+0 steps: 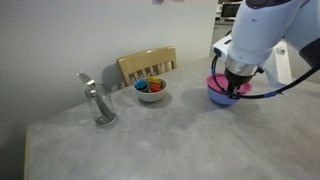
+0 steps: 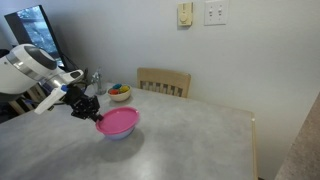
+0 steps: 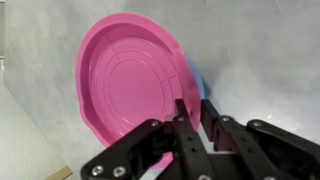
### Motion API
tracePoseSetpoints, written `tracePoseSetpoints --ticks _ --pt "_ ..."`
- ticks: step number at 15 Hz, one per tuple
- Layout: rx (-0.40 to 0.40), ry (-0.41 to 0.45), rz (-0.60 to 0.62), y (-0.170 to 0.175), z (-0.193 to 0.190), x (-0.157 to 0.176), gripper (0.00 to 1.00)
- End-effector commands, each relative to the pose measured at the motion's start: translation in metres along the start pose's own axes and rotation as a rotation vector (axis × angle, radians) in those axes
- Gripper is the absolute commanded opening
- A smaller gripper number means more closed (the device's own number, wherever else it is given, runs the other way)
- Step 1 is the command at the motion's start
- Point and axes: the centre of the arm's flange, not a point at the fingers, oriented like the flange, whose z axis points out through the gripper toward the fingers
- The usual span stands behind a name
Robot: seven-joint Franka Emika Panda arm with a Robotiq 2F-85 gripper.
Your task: Place the pink plate on the blue bowl
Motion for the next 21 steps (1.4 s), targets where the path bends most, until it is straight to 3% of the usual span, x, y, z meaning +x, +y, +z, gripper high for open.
tracePoseSetpoints --ticks 1,8,13,16,21 --pt "0.023 -0.034 -0.004 0.0 -0.007 -0.011 0.52" --pt "0.134 -0.049 -0.024 0.01 -0.031 -0.021 0.99" --pt "0.172 0.004 0.047 0.061 -0.068 -0.024 1.0" --pt "0.288 -0.037 0.119 0.101 -0.081 -0.031 1.0" --pt "0.526 -0.181 0.187 0.164 -0.064 -0.067 1.0"
